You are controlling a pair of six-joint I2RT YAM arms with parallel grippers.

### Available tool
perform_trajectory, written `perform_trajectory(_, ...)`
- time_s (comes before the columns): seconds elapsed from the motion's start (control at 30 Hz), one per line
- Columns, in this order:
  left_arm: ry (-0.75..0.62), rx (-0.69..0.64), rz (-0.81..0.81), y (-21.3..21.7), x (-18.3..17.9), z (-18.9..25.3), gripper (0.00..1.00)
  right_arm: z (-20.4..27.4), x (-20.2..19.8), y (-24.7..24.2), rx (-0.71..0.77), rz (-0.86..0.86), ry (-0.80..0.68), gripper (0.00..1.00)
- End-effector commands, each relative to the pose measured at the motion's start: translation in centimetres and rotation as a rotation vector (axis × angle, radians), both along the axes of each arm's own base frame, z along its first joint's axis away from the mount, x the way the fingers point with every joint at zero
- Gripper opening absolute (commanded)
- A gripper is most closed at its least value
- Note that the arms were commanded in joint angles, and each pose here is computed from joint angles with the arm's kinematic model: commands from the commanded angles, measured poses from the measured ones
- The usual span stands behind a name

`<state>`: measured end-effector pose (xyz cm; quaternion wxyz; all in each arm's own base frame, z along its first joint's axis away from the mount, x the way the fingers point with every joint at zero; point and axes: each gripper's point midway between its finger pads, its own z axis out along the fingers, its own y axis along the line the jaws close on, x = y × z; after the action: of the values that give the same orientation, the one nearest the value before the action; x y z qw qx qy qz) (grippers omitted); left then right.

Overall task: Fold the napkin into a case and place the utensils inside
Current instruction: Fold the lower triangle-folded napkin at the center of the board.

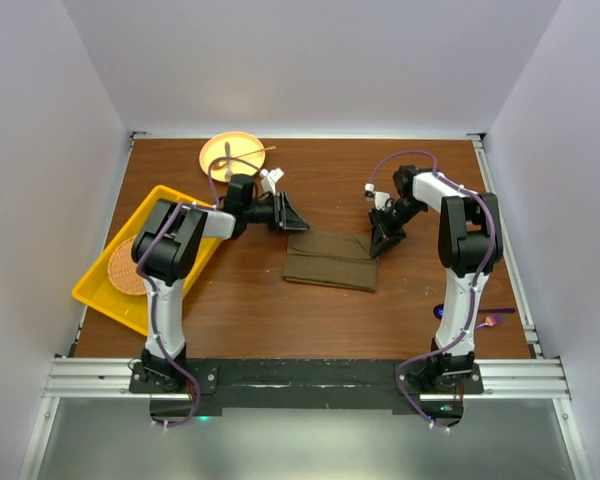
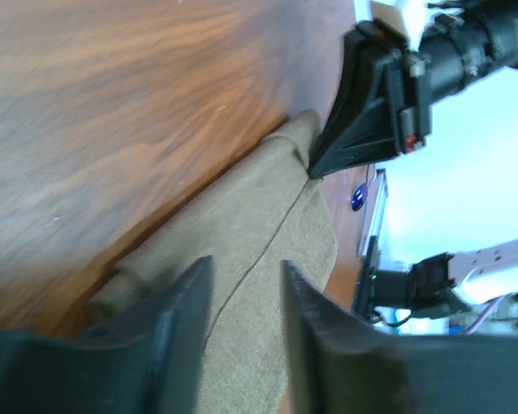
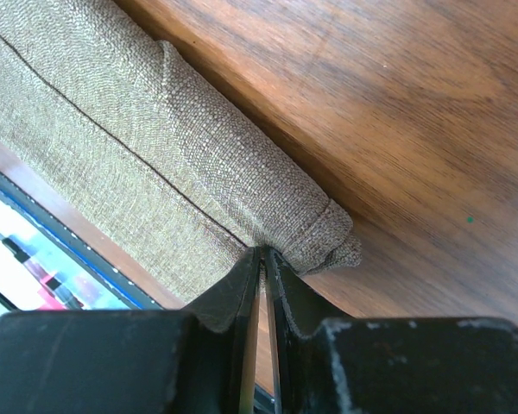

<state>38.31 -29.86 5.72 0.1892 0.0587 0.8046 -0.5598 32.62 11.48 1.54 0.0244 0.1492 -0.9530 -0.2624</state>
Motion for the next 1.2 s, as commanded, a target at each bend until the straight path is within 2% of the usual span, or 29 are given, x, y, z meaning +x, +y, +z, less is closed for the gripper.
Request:
perform_trajectory(0.0, -0.280, -0.020, -0.088, -3.1, 1.0, 6.8, 0.16, -3.8, 3.4, -3.6, -0.168, 0.079, -0.185, 0.12)
perform_trajectory(0.1, -0.274, -0.019, -0.131, -7.2, 0.5, 6.5, 0.01, -3.5, 3.4, -3.4, -0.152, 0.070, -0.195, 0.08)
perform_trajectory(0.13, -0.265, -0.039, -0.130, -8.4, 0.7, 7.2, 0.00, -3.4, 3.4, -3.3, -0.148, 0.070, -0.198, 0.07)
perform_trajectory(0.27, -0.183, -0.031, -0.120, -12.4, 0.2, 5.4, 0.00, -2.9, 3.7, -3.0, -0.133, 0.066, -0.221, 0.04)
perform_trajectory(0.4, -0.145, -0.036, -0.103, -14.5, 0.4, 3.7, 0.00, -2.0, 4.5, -2.6, -0.109, 0.064, -0.261, 0.01)
perform_trajectory(0.77, -0.062, -0.001, -0.084, -16.5, 0.6, 0.6, 0.00, -1.7, 4.2, -2.1, -0.076, 0.079, -0.297, 0.00)
perform_trajectory(0.97, 0.036, 0.151, -0.071, -15.5, 0.2, -4.3, 0.00, -0.7, 4.2, -1.7, -0.054, 0.090, -0.314, 0.00)
perform_trajectory(1.1, 0.030, 0.207, -0.088, -14.5, -0.6, -5.6, 0.00, 0.8, 4.6, -1.6, -0.044, 0.088, -0.345, 0.00)
perform_trajectory(1.17, -0.007, 0.169, -0.087, -14.6, -0.4, -4.4, 0.00, 0.6, 4.2, -1.5, -0.039, 0.086, -0.327, 0.00)
